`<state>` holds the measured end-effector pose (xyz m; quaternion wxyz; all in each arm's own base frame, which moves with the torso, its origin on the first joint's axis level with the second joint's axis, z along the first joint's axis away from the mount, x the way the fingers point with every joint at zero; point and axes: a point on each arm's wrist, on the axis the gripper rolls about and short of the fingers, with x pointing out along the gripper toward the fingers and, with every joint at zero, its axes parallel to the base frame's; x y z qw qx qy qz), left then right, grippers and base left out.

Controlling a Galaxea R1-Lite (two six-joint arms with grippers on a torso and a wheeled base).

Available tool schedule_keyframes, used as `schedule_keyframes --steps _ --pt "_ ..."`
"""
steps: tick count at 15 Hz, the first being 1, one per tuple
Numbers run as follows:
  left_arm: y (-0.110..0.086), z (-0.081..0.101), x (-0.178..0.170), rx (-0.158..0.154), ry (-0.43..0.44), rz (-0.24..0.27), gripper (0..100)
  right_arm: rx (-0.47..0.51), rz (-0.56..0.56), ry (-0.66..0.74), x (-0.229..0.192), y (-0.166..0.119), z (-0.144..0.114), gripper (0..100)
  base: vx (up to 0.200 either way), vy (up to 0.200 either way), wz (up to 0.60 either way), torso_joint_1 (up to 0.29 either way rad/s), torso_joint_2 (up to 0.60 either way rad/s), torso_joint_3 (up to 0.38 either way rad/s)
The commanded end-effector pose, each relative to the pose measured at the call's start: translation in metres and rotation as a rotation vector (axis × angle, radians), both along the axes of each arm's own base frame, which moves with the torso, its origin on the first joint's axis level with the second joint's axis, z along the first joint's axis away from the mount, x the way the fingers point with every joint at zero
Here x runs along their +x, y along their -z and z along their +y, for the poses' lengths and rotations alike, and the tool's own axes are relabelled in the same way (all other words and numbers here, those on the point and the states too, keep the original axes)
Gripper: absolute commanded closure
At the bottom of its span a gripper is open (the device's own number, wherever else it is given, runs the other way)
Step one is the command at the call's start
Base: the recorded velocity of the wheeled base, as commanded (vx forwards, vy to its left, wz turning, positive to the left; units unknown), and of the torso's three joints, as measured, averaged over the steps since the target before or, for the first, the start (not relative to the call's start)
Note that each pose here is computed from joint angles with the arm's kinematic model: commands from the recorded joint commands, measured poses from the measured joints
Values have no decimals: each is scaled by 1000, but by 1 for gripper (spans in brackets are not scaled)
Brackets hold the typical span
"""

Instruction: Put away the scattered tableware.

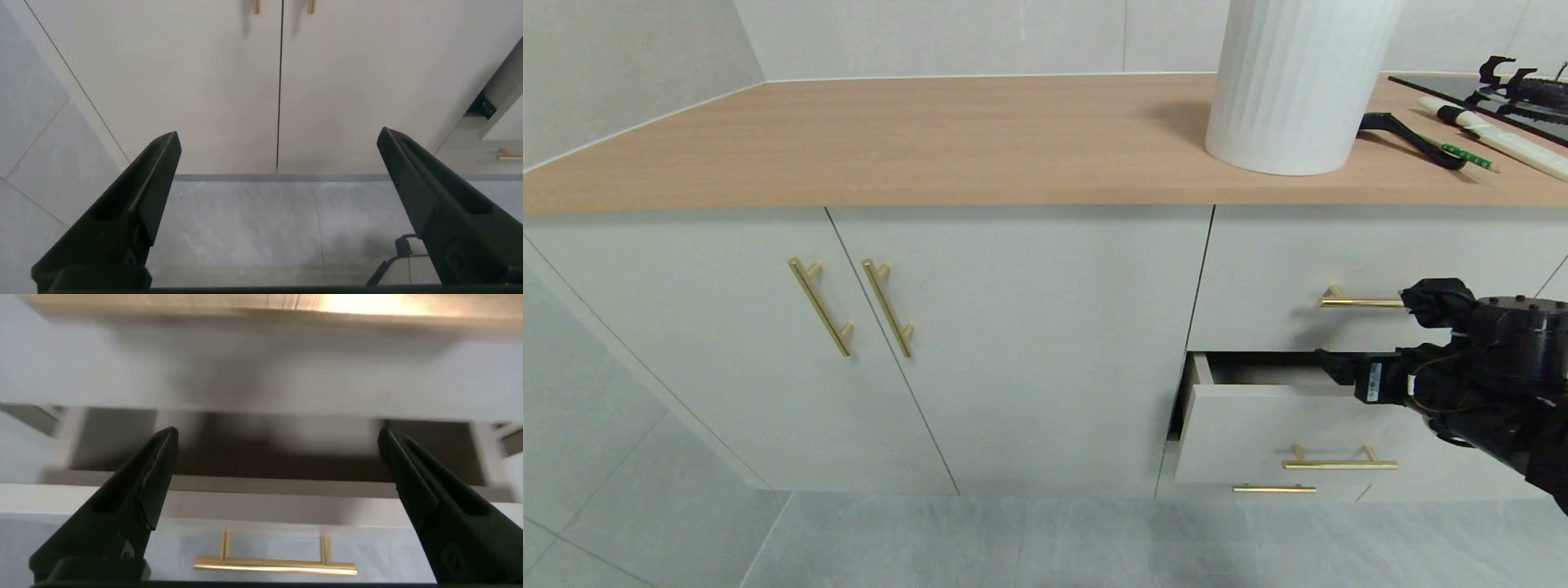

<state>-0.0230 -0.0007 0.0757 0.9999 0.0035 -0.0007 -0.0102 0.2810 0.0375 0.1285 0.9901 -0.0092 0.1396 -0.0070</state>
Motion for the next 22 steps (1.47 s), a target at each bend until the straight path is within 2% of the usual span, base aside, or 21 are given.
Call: schedule_keyframes --steps 1,5,12,16,21,22 --pt "0 0 0 1 0 1 0 -17 69 21 12 27 1 0 0 0 0 0 0 0" --pt "0 0 0 1 0 1 0 -21 72 32 18 36 2 0 0 0 0 0 0 0" --pt "0 0 0 1 0 1 0 -28 76 32 13 32 1 0 0 0 0 0 0 0" --pt "0 0 0 1 0 0 0 -38 160 21 -6 15 -1 0 0 0 0 0 0 0" --pt "0 0 0 1 0 1 0 -74 211 9 -13 13 -2 0 0 0 0 0 0 0" --pt "0 0 0 -1 0 1 0 -88 251 4 -18 11 -3 0 0 0 0 0 0 0"
